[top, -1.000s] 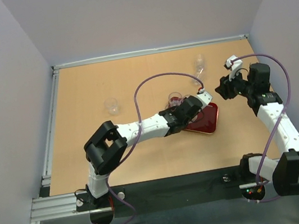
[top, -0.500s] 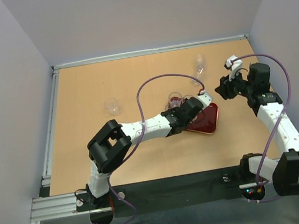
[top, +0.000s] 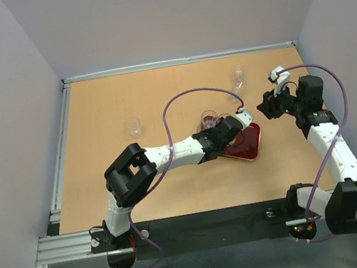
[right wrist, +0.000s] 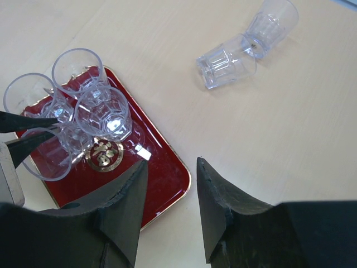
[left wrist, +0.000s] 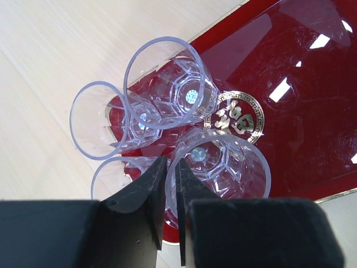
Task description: Place the glasses into the tray
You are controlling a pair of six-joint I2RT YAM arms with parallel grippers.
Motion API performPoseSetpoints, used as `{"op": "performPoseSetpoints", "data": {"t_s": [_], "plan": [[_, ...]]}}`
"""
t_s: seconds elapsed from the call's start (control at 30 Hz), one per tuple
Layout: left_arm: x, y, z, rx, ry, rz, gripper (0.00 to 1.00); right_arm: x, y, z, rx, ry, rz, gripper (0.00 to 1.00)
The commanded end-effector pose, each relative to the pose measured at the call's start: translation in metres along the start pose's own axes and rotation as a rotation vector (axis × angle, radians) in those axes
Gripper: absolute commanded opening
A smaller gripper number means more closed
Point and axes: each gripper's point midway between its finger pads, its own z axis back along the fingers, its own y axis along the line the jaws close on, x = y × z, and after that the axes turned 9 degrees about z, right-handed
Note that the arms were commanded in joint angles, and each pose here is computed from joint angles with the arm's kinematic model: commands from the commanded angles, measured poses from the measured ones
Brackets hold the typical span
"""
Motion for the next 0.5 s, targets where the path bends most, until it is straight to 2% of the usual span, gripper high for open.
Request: {"op": "performPoseSetpoints", "data": {"t_s": [0.0,0.47], "plan": [[0.0379,0.0047,0.0102,0.017,-0.098,0.041,0.23,0.0045,-0.0023,0.0023,-0.010,-0.035,0.025,0.46],[0.0460,0.0075,0.0163,0.016,-0.117,0.057,0.27,0.0048,-0.0027,0.0029,-0.011,-0.037,0.025,0.46]]}}
